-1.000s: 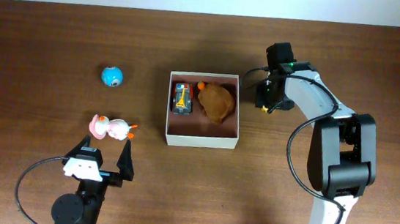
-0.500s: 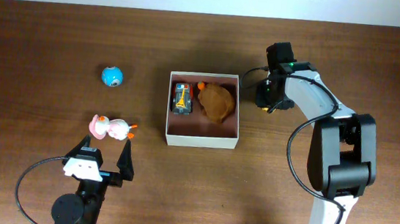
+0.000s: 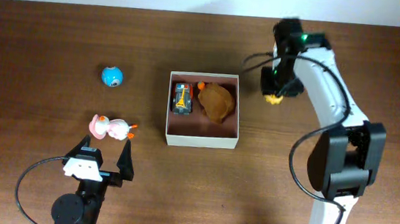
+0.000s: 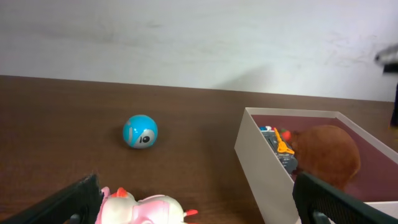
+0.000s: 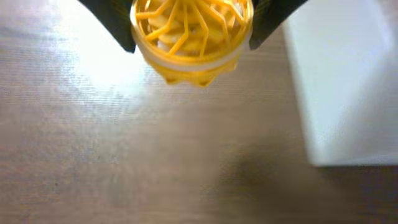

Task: Pack container
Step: 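Carry the yellow toy left and lower it into the box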

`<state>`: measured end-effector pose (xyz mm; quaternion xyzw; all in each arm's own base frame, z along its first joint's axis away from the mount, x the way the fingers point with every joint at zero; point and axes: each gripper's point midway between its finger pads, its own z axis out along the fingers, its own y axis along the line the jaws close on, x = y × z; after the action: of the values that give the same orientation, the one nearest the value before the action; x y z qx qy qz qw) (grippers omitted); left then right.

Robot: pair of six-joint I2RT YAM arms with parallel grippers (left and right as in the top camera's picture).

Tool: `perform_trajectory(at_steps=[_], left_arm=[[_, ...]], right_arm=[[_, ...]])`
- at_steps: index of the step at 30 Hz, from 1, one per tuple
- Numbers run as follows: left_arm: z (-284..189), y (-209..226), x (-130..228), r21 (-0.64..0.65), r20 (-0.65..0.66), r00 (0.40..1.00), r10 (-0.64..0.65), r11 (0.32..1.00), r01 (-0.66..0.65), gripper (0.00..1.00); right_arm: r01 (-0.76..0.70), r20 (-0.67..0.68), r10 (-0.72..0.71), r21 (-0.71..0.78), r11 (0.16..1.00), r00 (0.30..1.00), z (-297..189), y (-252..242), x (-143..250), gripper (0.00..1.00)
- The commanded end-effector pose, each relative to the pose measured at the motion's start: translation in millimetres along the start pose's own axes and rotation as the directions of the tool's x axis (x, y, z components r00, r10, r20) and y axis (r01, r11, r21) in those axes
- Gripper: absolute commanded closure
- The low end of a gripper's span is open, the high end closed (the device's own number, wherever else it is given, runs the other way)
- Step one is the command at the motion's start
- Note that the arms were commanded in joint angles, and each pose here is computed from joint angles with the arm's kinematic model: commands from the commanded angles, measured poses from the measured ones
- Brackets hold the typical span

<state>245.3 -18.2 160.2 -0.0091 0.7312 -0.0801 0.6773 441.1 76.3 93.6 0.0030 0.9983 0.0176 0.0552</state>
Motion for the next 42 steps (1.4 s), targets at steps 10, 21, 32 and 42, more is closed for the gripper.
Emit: perform_trajectory(at_steps=[10, 21, 32, 42], left_arm=[[-0.1, 0.7, 1.0, 0.0, 0.002, 1.0, 0.012, 1.0, -0.012, 0.0], [-0.1, 0.7, 1.0, 0.0, 0.002, 1.0, 0.012, 1.0, -0.012, 0.0], [-0.1, 0.7, 1.0, 0.0, 0.002, 1.0, 0.012, 1.0, -0.012, 0.0], [-0.1, 0.7, 1.0, 0.0, 0.002, 1.0, 0.012, 1.0, -0.012, 0.0]], right_arm=[[0.215, 0.133, -0.174, -0.414, 0.885, 0.976, -101.3, 108.5, -1.9, 0.62], [0.415, 0.185, -0.372, -0.351, 0.84, 0.91, -90.4, 186.3, 26.7, 0.61], [0.402, 0.142, -0.376, -0.332, 0.854, 0.916, -38.0, 203.0, 32.7, 0.61], [0.408, 0.163, -0.374, -0.33, 0.851, 0.913, -9.4, 209.2, 21.8, 0.61]])
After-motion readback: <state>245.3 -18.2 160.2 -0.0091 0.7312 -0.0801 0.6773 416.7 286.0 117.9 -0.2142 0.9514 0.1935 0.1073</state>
